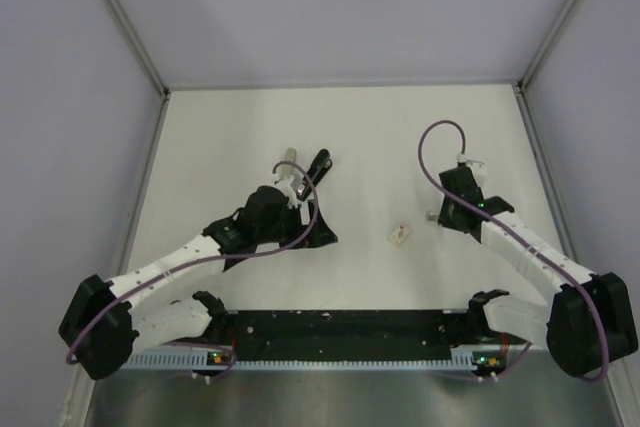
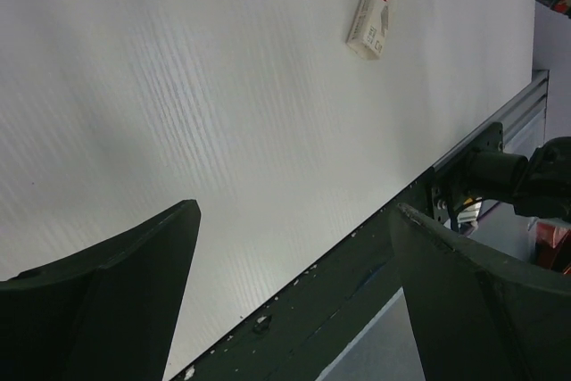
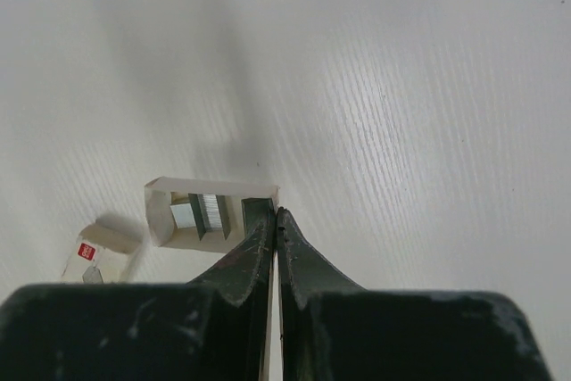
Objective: Unload the staples from the stapler
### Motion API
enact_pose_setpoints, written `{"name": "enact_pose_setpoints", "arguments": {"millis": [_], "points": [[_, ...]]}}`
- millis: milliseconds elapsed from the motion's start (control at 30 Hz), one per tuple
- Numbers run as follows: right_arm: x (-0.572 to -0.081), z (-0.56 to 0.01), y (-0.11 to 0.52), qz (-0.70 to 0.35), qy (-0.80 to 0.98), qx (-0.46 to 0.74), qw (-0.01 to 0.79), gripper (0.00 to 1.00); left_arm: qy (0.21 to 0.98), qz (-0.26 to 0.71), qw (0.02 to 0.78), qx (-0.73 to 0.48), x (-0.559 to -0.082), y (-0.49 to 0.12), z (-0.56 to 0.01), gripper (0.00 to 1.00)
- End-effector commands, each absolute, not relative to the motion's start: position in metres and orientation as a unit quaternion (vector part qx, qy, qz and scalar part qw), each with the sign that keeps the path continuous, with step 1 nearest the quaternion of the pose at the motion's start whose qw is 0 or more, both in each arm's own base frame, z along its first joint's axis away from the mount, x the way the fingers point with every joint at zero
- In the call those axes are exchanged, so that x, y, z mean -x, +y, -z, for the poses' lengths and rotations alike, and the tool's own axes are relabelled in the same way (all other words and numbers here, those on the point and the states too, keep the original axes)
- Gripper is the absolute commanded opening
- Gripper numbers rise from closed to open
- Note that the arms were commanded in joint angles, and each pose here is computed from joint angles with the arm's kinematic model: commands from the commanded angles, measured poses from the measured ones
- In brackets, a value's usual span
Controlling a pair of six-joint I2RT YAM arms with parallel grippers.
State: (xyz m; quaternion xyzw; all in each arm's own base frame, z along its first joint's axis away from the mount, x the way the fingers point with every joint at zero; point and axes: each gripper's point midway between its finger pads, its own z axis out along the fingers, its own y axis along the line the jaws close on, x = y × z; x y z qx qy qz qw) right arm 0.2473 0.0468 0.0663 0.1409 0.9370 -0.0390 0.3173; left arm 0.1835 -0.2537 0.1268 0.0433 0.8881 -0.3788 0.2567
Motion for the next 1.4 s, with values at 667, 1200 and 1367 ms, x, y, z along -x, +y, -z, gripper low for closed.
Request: {"name": "enact_pose_setpoints", "arguments": {"millis": [667,1200,1367], "points": [[-0.294,-0.067,0.081,-0.032,0.94,0.016,0.339,0.0,0.887,0.388,0.246,0.055,-0.225,-0.332,-0.11,0.25],[-0.291,-0.063,0.08,-0.025,0.951,-0.018,0.308,0.0,0.895,0.408,0.178,0.02,-0.193,-0.387,-0.078,0.0],[-0.29,-0.06,0.078,-0.019,0.953,-0.022,0.302,0.0,0.892,0.421,0.167,0.01,-0.19,-0.41,-0.08,0.0]]}}
